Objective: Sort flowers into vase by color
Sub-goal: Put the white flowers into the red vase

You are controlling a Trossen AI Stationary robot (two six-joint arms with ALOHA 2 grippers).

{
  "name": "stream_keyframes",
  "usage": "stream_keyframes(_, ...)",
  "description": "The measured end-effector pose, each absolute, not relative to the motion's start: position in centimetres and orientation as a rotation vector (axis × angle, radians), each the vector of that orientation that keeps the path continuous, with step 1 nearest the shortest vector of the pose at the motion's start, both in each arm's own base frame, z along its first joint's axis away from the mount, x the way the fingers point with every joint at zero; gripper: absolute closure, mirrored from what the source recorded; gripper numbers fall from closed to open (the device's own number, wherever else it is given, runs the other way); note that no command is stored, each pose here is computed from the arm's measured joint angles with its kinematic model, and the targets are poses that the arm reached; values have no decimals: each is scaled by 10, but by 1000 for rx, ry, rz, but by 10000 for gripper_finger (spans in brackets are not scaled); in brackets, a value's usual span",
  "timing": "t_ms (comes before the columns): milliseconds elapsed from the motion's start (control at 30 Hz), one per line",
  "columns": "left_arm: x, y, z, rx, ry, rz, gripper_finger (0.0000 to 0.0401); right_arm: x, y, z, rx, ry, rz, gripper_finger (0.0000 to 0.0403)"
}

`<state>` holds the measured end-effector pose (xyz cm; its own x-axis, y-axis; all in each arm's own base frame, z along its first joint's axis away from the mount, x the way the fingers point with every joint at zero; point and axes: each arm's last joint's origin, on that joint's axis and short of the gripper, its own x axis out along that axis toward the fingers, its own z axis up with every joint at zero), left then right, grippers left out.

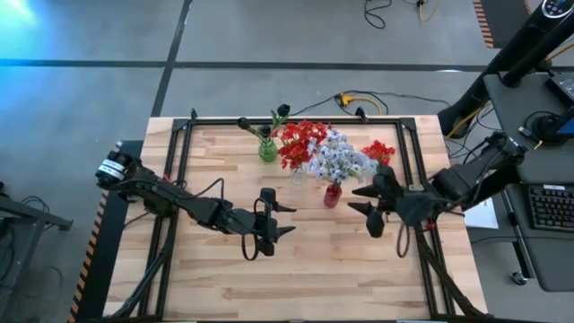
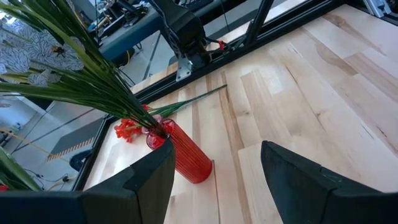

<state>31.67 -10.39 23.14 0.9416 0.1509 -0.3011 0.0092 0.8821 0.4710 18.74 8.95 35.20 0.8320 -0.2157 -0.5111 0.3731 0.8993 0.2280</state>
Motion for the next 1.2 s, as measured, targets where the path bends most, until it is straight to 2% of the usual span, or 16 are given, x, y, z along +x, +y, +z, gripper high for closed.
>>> stream_keyframes(167,315,-104,228,493,377,61,182,173,106,351,219,413,-395,231)
stream_keyframes(233,314,-105,227,499,389,-2,182,170,113,348,152,380,-425,234)
stream_keyframes(433,309,-101,240,492,339,-74,182,172,126,328,-19,335,-513,235)
stream_keyframes(667,288,-77,250,492,304,-49,182,183,134,315,-32,285,-599,234)
stream_keyframes(900,256,-53,282,487,155,35,182,199,144,309,-42,180,-700,234)
stream_keyframes(1200,210,-38,294,468,70,74,182,216,153,331,-5,156,-712,234)
